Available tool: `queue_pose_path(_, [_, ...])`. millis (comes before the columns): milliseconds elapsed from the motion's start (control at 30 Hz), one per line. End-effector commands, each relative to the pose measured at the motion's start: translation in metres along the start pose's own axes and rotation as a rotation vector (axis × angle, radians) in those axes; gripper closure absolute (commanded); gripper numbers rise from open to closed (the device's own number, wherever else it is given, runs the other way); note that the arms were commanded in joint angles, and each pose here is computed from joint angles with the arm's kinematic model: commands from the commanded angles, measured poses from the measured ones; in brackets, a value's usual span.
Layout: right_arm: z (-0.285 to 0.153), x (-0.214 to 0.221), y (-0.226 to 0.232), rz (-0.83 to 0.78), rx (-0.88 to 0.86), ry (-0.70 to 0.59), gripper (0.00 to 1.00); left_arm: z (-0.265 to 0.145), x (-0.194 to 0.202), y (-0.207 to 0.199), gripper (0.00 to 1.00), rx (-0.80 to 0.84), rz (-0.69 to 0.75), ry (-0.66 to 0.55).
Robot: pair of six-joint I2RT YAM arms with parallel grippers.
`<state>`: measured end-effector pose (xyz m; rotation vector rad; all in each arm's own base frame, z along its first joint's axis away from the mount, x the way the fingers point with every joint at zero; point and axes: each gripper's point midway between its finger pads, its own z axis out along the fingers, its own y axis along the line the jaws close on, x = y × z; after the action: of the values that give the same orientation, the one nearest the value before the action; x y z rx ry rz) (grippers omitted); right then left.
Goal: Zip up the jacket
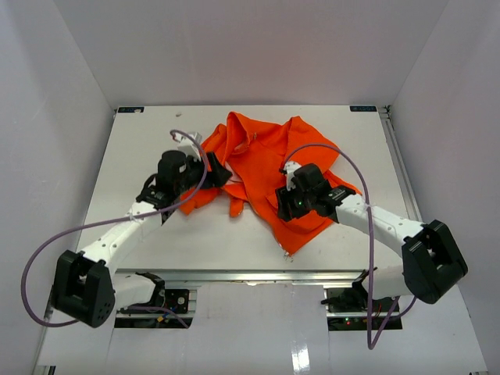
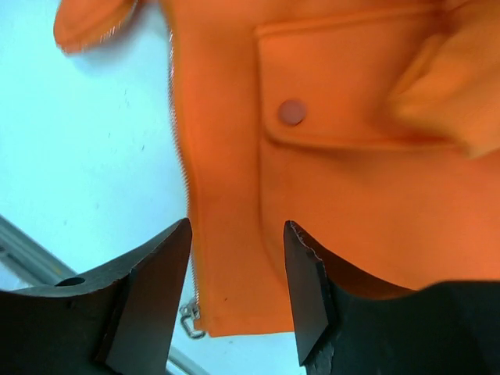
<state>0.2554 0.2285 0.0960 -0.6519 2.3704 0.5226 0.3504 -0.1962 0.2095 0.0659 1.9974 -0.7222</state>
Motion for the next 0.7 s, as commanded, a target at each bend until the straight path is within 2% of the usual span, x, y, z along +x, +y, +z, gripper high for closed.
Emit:
queue_pose_path(0, [0.008, 0.039, 0.020, -0.005, -0.058, 0.172, 0.48, -0.012, 0.052, -0.035, 0.15, 0.219, -0.100, 0.066])
queue_pose_path(233, [0.011, 0.089, 0.019, -0.020, -0.002, 0.268, 0.52, -0.016, 0.114, -0.058, 0.18, 0.375, -0.161, 0.207])
queue_pose_path(500, [0.021, 0.098, 0.036, -0.036, -0.020, 0.266, 0.52, 0.005, 0.164, -0.084, 0.20, 0.393, -0.166, 0.337])
queue_pose_path(667, [0.024, 0.102, 0.040, -0.012, -0.017, 0.240, 0.58, 0.012, 0.186, -0.099, 0.21, 0.374, -0.153, 0.380])
